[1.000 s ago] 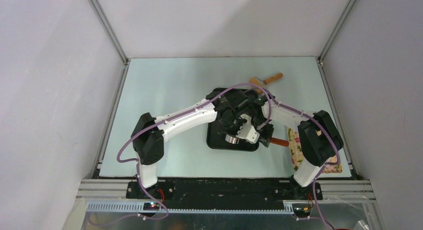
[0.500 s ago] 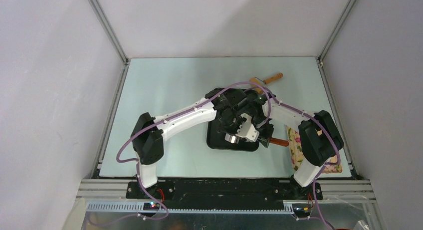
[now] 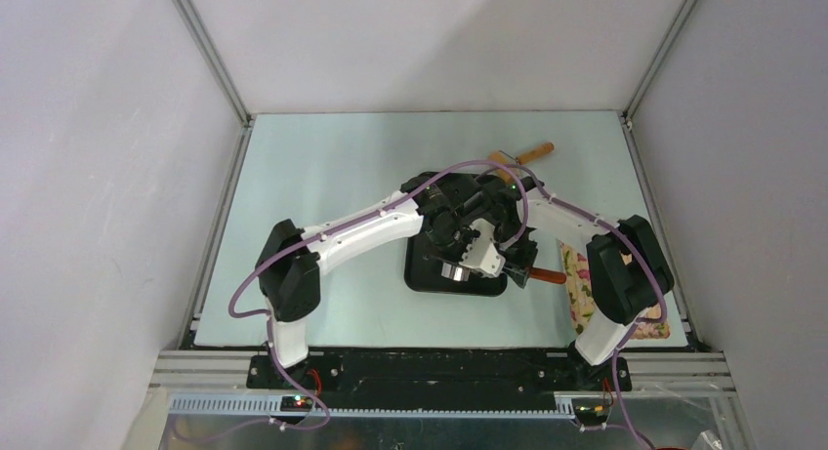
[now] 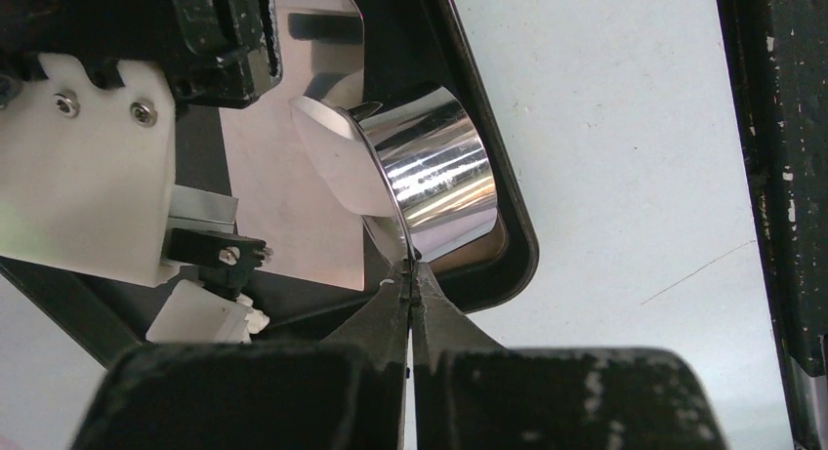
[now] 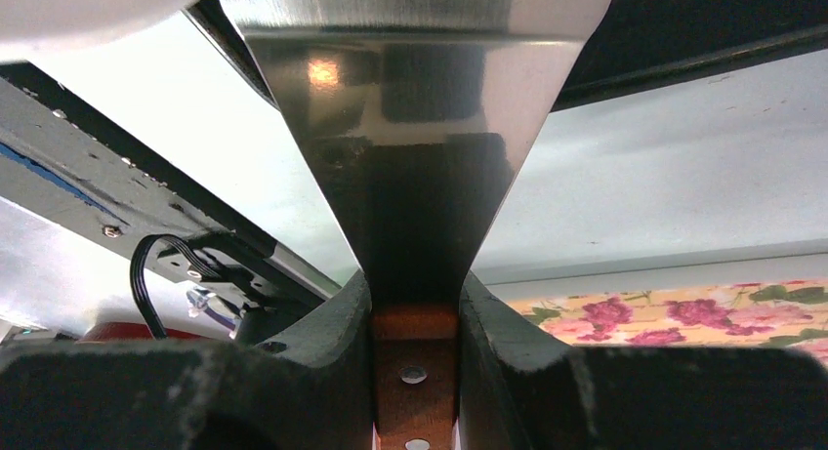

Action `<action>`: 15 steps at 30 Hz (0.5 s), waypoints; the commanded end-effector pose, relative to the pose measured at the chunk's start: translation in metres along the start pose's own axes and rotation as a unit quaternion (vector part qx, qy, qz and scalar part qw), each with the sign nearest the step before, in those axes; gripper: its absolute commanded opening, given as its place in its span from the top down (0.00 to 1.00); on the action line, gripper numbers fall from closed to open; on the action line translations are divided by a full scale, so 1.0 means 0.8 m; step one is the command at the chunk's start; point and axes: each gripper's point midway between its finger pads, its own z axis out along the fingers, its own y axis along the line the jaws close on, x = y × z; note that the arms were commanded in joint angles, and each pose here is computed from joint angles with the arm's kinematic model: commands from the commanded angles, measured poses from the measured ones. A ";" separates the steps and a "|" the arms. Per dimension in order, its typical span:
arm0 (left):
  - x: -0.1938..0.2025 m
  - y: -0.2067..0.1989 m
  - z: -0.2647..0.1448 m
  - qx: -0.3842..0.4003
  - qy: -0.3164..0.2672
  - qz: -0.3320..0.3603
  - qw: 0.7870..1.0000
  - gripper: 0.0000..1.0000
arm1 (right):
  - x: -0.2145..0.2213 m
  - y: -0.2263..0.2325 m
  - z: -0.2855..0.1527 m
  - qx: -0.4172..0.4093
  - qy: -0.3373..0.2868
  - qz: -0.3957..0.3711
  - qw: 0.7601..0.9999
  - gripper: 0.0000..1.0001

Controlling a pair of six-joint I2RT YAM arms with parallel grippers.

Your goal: Roll out the dumpling wrappers from the dough

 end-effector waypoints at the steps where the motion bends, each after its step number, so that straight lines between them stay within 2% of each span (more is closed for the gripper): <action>1: -0.009 0.001 -0.018 -0.014 -0.018 -0.001 1.000 1.00 | -0.018 -0.009 -0.022 0.026 -0.035 -0.010 0.999 1.00; 10: -0.015 -0.007 -0.022 -0.005 -0.038 -0.010 0.999 1.00 | -0.015 -0.039 -0.030 0.088 -0.024 0.001 0.996 1.00; 15: -0.019 -0.013 -0.021 0.007 -0.045 -0.015 0.999 1.00 | -0.016 -0.040 -0.030 0.090 -0.025 0.001 0.996 1.00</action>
